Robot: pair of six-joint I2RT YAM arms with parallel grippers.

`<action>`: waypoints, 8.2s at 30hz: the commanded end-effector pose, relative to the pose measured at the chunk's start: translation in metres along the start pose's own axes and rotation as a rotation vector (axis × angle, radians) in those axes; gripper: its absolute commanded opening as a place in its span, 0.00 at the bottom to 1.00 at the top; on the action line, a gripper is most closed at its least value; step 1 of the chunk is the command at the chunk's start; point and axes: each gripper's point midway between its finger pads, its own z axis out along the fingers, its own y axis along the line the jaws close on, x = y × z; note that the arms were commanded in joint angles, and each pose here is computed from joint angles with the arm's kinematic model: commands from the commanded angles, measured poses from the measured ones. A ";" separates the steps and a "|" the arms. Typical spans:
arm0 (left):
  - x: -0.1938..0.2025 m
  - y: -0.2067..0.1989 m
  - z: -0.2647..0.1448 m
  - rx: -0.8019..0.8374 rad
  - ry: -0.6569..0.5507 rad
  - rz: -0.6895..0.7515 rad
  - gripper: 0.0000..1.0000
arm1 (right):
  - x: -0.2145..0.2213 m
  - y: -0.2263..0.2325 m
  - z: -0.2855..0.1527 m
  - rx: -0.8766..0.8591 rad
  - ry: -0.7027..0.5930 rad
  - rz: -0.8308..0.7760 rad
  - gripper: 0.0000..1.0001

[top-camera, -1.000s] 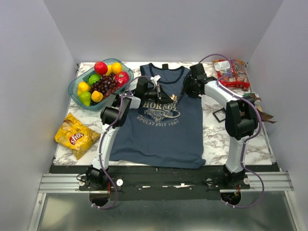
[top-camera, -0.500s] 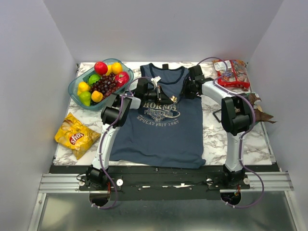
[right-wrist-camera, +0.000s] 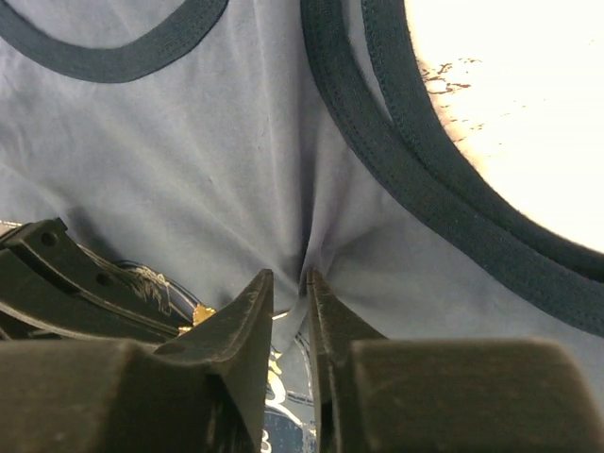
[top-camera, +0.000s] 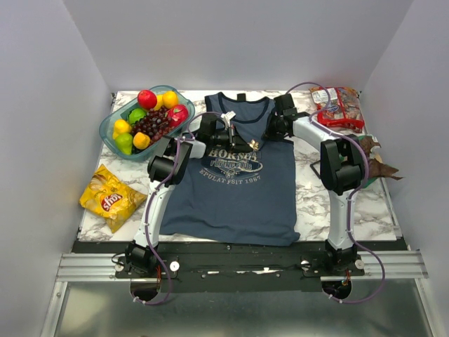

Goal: Pin the brooch onto the clothing

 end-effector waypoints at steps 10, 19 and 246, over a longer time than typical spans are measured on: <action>0.011 0.002 0.006 0.016 0.053 0.004 0.00 | 0.000 -0.004 0.010 -0.007 0.007 -0.001 0.13; 0.016 0.007 0.012 0.002 0.069 -0.003 0.00 | 0.002 0.006 0.005 -0.060 0.021 0.006 0.00; 0.011 -0.034 0.031 0.075 0.080 0.075 0.00 | 0.031 -0.004 -0.035 -0.393 -0.044 -0.257 0.45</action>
